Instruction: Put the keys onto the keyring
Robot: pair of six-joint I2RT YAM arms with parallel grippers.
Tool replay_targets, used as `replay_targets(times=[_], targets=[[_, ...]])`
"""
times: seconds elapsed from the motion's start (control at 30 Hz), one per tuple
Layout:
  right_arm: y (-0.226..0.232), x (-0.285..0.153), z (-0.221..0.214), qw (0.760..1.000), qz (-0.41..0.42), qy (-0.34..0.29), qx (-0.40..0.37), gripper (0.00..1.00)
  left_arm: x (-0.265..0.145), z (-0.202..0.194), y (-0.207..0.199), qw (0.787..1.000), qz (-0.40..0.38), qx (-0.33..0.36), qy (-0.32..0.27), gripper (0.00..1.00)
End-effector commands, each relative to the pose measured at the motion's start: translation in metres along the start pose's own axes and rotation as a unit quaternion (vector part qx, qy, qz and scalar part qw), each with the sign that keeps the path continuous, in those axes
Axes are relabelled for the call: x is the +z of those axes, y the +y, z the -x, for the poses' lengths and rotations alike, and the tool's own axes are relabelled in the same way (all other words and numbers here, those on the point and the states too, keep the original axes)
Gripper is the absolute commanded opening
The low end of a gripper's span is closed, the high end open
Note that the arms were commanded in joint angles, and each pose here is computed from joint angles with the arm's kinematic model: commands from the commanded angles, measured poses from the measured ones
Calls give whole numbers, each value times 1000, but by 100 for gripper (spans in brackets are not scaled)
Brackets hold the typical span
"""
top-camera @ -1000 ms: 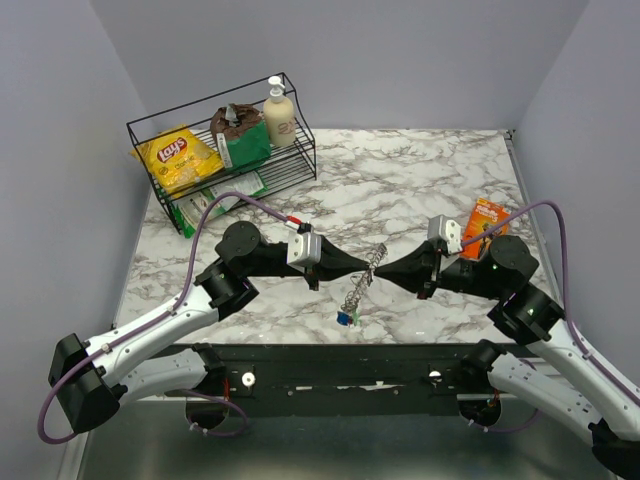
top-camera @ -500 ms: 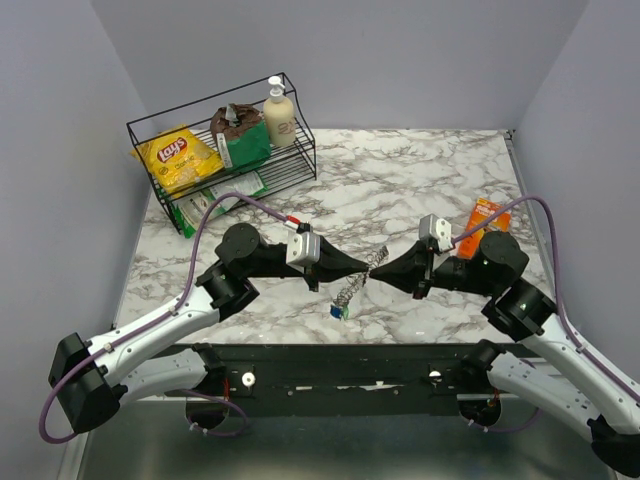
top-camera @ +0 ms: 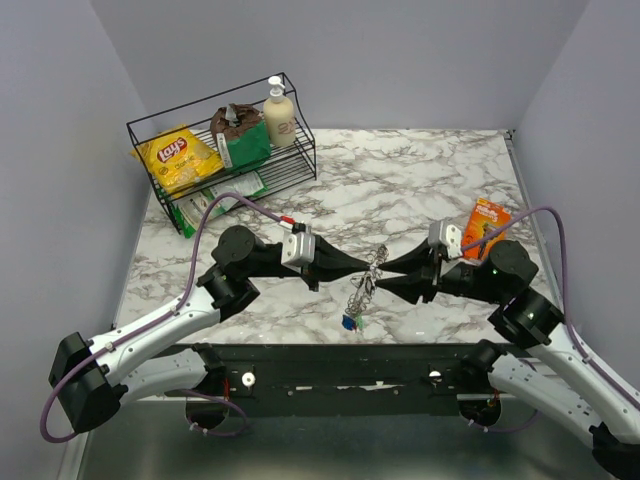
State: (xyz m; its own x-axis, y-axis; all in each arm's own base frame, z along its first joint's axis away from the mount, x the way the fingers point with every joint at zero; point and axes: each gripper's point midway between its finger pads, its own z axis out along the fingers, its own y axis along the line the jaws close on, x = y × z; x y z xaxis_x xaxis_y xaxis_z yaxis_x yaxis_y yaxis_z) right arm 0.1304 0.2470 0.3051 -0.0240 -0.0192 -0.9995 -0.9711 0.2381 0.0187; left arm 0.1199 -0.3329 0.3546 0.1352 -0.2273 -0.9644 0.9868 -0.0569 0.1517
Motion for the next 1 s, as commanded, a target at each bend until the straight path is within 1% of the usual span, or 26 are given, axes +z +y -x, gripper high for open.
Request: replay_targets(times=[0.0, 0.03, 0.2, 0.27, 0.4, 0.43, 0.53, 0.6, 0.77, 0.8, 0.83, 0.97], targets=[[2, -11, 8, 1000, -17, -19, -15, 47, -2, 16, -1, 999, 2, 29, -28, 0], [2, -12, 8, 999, -19, -22, -17, 49, -2, 14, -1, 999, 3, 28, -26, 0], [7, -19, 21, 998, -18, -48, -35, 49, -3, 14, -1, 999, 4, 28, -26, 0], [10, -19, 25, 998, -13, -55, -23, 49, -3, 13, -2, 999, 2, 26, -26, 0], [13, -12, 32, 998, 10, -65, -24, 45, -2, 11, -3, 999, -2, 21, -25, 0], [15, -10, 32, 997, 17, -65, -24, 42, -2, 12, -4, 999, -5, 22, -26, 0], [14, -5, 31, 998, 26, -60, -17, 40, -2, 10, -6, 999, -11, 19, -23, 0], [14, -1, 35, 997, 32, -70, -23, 40, -2, 9, -6, 1000, -12, 16, -23, 0], [18, 3, 35, 996, 53, -72, -17, 38, -3, 10, -7, 999, -13, 14, -25, 0], [18, 4, 36, 996, 54, -74, -17, 36, -2, 10, -7, 999, -13, 14, -26, 0], [19, 3, 37, 995, 57, -75, -16, 30, -2, 11, -8, 999, -15, 16, -27, 0], [23, 3, 40, 995, 65, -79, -15, 24, -2, 8, -8, 999, -17, 12, -25, 0]])
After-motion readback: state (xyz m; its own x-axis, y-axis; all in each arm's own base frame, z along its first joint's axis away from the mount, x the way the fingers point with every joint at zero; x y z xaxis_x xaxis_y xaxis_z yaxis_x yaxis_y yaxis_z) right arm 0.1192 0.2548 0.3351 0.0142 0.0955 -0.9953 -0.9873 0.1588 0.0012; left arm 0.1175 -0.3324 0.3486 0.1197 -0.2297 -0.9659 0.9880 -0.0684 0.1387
